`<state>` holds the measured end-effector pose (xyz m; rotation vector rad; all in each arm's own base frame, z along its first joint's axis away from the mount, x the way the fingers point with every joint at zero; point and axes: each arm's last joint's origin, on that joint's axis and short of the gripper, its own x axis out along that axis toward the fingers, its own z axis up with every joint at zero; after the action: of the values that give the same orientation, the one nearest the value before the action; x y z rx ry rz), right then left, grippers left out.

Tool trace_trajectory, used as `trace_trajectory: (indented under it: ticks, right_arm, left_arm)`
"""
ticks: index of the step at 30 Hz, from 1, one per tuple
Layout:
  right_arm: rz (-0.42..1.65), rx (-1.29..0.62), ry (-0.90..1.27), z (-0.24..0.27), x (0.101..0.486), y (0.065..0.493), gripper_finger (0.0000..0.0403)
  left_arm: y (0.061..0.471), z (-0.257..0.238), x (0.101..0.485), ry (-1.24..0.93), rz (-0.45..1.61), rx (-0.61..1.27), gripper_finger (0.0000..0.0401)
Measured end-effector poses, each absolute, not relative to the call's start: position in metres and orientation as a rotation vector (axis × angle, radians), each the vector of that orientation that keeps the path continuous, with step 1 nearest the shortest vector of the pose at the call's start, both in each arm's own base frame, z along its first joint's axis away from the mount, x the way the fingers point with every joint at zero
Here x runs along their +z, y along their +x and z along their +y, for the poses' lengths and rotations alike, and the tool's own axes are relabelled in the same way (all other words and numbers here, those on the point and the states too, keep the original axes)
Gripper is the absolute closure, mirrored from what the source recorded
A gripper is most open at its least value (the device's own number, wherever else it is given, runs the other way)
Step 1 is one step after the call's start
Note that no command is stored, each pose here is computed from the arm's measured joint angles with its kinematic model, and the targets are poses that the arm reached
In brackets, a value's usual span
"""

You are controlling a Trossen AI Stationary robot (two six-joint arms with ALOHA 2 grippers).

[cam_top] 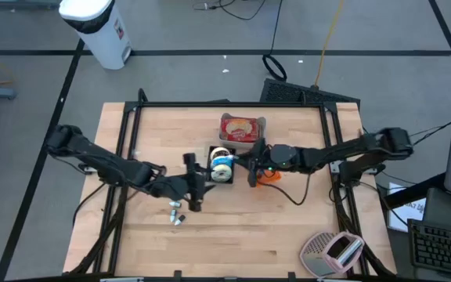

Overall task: Pick & Place Food Item
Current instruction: Put the dark green food coloring into the orange bin, then put the green food coloring into the orange bin

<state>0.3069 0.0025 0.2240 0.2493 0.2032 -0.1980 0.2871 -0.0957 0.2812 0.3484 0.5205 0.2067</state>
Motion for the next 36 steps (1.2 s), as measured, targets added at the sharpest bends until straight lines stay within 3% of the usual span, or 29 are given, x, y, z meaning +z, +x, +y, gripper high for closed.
trace_trajectory:
  ticks: [10,16,25,36]
  right_arm:
    - [0.695,-0.469,0.245,0.000,0.212,0.249,0.0350]
    - [0.789,-0.494,0.243,0.000,0.183,0.234,0.0339]
    - [0.707,-0.454,0.192,-0.003,0.173,0.233,0.0287]
    - [0.497,-0.223,0.106,0.007,0.194,0.248,0.0188]
  left_arm:
    - [0.217,-0.084,0.216,0.043,0.477,0.295,0.0191]
    - [0.197,-0.081,0.190,-0.219,0.538,0.250,0.0192]
    - [0.194,-0.088,0.187,-0.342,0.662,0.082,0.0197]
    - [0.188,-0.103,0.191,-0.299,0.846,0.007,0.0251]
